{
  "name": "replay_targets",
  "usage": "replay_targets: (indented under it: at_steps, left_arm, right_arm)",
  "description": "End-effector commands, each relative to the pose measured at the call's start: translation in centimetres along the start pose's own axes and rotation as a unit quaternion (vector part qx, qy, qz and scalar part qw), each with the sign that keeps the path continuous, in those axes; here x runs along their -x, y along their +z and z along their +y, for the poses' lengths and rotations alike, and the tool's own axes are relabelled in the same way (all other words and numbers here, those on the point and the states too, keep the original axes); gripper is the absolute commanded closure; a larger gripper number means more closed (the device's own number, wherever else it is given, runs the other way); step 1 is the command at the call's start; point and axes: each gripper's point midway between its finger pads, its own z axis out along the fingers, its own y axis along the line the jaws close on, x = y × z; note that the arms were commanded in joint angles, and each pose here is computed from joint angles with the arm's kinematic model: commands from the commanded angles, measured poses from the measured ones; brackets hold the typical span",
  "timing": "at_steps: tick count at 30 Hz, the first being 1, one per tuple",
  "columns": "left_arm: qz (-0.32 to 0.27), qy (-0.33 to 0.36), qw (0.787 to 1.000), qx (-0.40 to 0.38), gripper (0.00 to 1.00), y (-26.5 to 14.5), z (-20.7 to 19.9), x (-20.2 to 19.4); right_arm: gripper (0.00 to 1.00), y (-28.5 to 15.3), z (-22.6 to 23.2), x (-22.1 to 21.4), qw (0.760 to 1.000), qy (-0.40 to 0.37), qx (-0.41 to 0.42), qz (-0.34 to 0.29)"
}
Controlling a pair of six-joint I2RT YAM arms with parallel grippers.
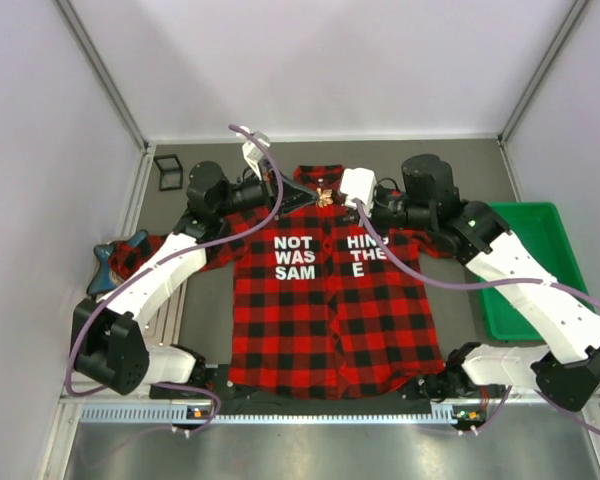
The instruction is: Pin the brooch onto the clothing
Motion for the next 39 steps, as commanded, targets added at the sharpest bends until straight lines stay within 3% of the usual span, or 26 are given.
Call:
replay_targets:
  at_steps: [1,5,7,8,11,15,20,22,30,39]
  left_arm:
    - [-0.026,0.024,0.999,-0.033,1.0,-0.6,-1.8,1.9]
    - [-0.023,0.054,0.998,-0.029,1.0,-0.6,-1.4,1.7]
    - [-0.005,0.063,0.998,-0.005,1.0,-0.6,-0.6,0.9]
    - [-0.007,0.106,0.994,0.008,1.0,-0.6,-0.4,1.4]
    - [-0.001,0.152,0.988,0.022,1.0,-0.9,-0.4,1.1]
    - [0.008,0.22,0.975,0.021,1.0,-1.3,-0.7,0.6]
    - [0.032,0.324,0.945,-0.007,1.0,-1.4,-2.2,-0.4]
    - [0.033,0.336,0.941,-0.009,1.0,-1.2,-2.5,-0.4]
    - [0.019,0.311,0.95,-0.01,1.0,-1.2,-3.6,0.1]
    - [-0.018,0.252,0.968,-0.014,1.0,-1.2,-4.8,0.8]
  right_arm:
    - [0.77,-1.5,-0.5,0.1,0.999,-0.016,-0.032,0.009]
    - [0.57,-1.9,-1.4,1.3,0.999,0.025,-0.04,-0.006]
    - [0.52,-1.7,-1.7,2.0,0.998,0.057,-0.025,-0.024]
    - [0.46,-2.1,-2.2,3.2,0.995,0.087,-0.024,-0.04]
    - [0.38,-2.2,-2.9,5.3,0.986,0.151,0.0,-0.073]
    - [0.31,-2.3,-2.6,7.3,0.977,0.182,0.046,-0.103]
    - [0.34,-1.2,-1.7,7.3,0.971,0.193,0.09,-0.106]
    - [0.36,-0.7,-1.7,7.1,0.97,0.197,0.1,-0.104]
    - [0.42,0.4,-1.7,6.4,0.971,0.187,0.11,-0.098]
    - [0.65,0.5,-0.6,5.5,0.973,0.166,0.127,-0.094]
